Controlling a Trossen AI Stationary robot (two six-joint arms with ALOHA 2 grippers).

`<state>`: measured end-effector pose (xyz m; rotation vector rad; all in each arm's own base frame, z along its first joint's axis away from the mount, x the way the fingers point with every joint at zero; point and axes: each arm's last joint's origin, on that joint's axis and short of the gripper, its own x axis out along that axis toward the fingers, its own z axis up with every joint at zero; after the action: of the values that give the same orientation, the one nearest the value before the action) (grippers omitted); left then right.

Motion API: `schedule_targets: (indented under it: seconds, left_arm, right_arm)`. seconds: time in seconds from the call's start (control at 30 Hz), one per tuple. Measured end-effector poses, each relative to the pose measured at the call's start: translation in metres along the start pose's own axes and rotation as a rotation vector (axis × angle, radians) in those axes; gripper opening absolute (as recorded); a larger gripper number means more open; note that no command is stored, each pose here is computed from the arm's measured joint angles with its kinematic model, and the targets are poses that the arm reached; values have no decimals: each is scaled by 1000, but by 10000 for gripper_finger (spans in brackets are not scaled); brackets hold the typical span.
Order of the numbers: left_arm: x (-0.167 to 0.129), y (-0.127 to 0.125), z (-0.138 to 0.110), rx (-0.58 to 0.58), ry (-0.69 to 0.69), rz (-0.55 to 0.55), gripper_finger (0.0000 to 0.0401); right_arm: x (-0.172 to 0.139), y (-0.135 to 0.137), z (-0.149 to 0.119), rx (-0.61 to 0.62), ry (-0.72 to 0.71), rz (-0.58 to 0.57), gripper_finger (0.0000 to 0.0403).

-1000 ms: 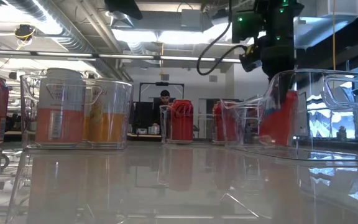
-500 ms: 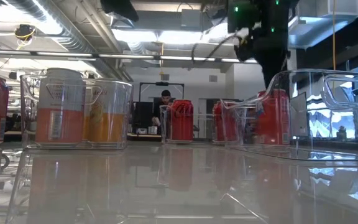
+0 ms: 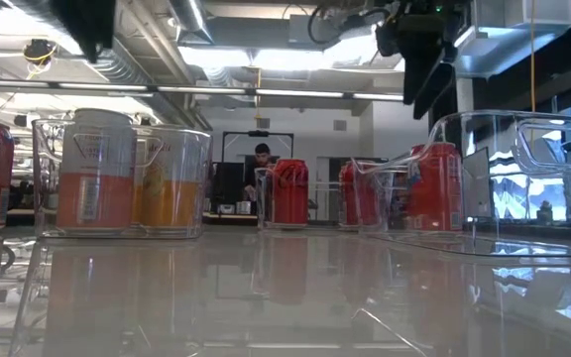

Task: Sort soda cans
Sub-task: Put the top left red soda can into the right transparent bin

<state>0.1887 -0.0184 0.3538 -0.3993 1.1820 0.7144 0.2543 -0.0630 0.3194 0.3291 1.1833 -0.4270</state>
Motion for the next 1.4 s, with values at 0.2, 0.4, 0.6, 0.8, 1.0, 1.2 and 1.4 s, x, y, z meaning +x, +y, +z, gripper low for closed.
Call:
schedule_targets:
  seconds: [0.2, 0.4, 0.6, 0.8, 1.0, 1.2, 1.4]
  left_arm:
    - [7, 11, -7, -13, 22, 51, 337]
    - [30, 31, -29, -30, 107, 80, 337]
    - [37, 54, -52, -96, 131, 48, 337]
    - [39, 65, -64, -97, 118, 17, 337]
    - [50, 68, -75, -84, 181, 3, 337]
    - [65, 68, -86, -83, 319, -33, 337]
    - [74, 63, -88, -63, 344, -85, 337]
  right_arm:
    - [0, 1, 4, -13, -41, 12, 383]
    - [0, 1, 4, -16, -39, 12, 383]
    - [0, 1, 5, -30, -50, 15, 383]
    - [-1, 3, 10, -26, -106, 29, 383]
    - [-1, 3, 12, -25, -122, 34, 383]
    - [-1, 3, 12, -24, -121, 35, 383]
    - [-1, 3, 12, -23, -121, 42, 383]
